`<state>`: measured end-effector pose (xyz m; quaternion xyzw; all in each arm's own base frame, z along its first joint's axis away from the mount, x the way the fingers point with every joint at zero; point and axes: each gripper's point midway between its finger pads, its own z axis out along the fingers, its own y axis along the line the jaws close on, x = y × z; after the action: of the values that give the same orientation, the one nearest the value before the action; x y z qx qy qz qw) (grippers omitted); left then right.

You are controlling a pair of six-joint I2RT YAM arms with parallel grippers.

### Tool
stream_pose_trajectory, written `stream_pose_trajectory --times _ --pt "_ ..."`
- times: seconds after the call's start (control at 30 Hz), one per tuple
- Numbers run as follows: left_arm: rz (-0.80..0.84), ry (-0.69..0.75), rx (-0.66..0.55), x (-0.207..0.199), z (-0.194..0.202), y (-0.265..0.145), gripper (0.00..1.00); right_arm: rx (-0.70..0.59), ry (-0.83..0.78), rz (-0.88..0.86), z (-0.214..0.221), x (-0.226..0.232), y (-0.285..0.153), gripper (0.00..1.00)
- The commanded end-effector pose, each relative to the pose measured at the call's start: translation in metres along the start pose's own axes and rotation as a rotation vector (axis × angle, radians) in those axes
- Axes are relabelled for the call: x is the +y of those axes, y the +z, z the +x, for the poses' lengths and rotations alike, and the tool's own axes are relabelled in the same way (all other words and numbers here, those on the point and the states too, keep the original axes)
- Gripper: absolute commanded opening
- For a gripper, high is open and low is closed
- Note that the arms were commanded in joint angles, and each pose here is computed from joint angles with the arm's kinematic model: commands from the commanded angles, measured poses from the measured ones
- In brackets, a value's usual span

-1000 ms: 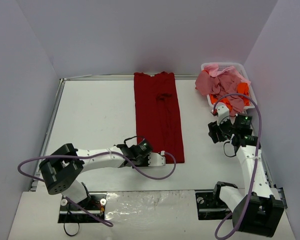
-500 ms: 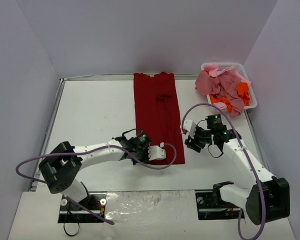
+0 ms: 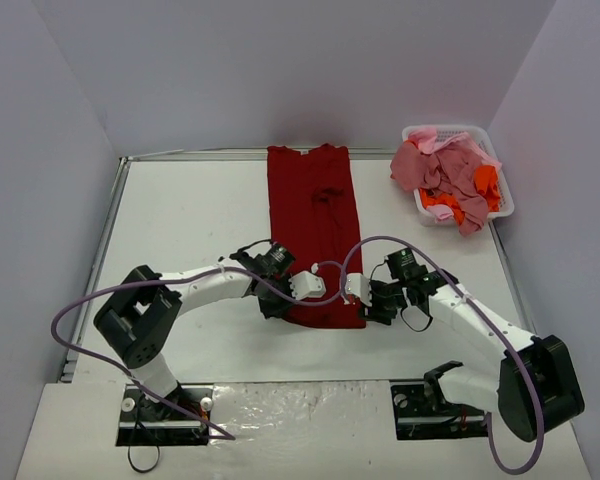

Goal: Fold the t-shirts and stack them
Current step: Grab the bottom of the folded rectangular tshirt with both arms

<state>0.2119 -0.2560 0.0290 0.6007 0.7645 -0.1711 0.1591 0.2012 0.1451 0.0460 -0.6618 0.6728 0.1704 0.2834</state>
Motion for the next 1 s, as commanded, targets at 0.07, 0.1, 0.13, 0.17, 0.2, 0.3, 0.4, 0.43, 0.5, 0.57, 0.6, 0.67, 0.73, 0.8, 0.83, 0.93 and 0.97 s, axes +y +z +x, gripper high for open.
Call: stream_pose_trajectory --times 0.07,0.1,0.13,0.17,0.2,0.3,0.4,0.43,0.5,0.57,0.6,0.67,0.73,0.8,0.83,0.93,0.97 --pt "0.041 -0.042 -0.029 -0.003 -0.011 -0.006 0.02 0.009 -0.060 -0.031 -0.001 0.010 0.007 0.42" --pt "0.043 -0.046 -0.029 -0.003 -0.010 -0.005 0.02 0.012 -0.062 -0.033 0.000 0.011 0.009 0.42" --pt "0.044 -0.052 -0.032 -0.001 -0.011 -0.006 0.02 0.008 -0.070 -0.032 -0.001 0.012 0.011 0.42" --pt "0.049 -0.056 -0.036 -0.001 -0.011 -0.006 0.02 0.009 -0.073 -0.027 -0.001 0.012 0.012 0.41" --pt "0.047 -0.061 -0.037 0.000 -0.011 -0.006 0.02 0.009 -0.076 -0.025 0.000 0.012 0.014 0.41" --pt "0.046 -0.075 -0.045 0.002 -0.012 -0.008 0.02 0.009 -0.082 -0.033 0.000 0.016 0.017 0.41" --pt "0.054 -0.083 -0.045 0.002 -0.012 -0.008 0.02 0.012 -0.084 -0.043 0.000 0.017 0.019 0.41" --pt "0.056 -0.087 -0.041 0.003 -0.011 -0.007 0.03 0.015 -0.083 -0.045 0.000 0.016 0.019 0.41" --pt "0.056 -0.084 -0.041 0.003 -0.012 -0.007 0.02 0.022 -0.083 -0.055 0.001 0.018 0.021 0.40" --pt "0.060 -0.087 -0.040 0.003 -0.011 -0.006 0.02 0.031 -0.079 -0.064 0.002 0.020 0.023 0.39" --pt "0.058 -0.088 -0.040 0.003 -0.011 -0.006 0.02 0.033 -0.084 -0.070 0.002 0.021 0.024 0.39" --pt "0.060 -0.089 -0.037 0.003 -0.010 -0.004 0.02 0.037 -0.088 -0.074 0.002 0.022 0.025 0.38" --pt "0.061 -0.095 -0.035 0.004 -0.010 -0.004 0.02 0.044 -0.085 -0.081 0.003 0.023 0.026 0.35" --pt "0.062 -0.099 -0.037 0.005 -0.010 -0.004 0.02 0.048 -0.089 -0.087 0.002 0.024 0.027 0.35" --pt "0.063 -0.101 -0.037 0.005 -0.010 -0.004 0.02 0.049 -0.089 -0.091 0.002 0.025 0.028 0.34" --pt "0.064 -0.105 -0.039 0.006 -0.010 -0.004 0.03 0.061 -0.085 -0.104 0.003 0.026 0.031 0.34" --pt "0.064 -0.109 -0.040 0.007 -0.010 -0.004 0.02 0.067 -0.080 -0.106 0.004 0.027 0.032 0.34"
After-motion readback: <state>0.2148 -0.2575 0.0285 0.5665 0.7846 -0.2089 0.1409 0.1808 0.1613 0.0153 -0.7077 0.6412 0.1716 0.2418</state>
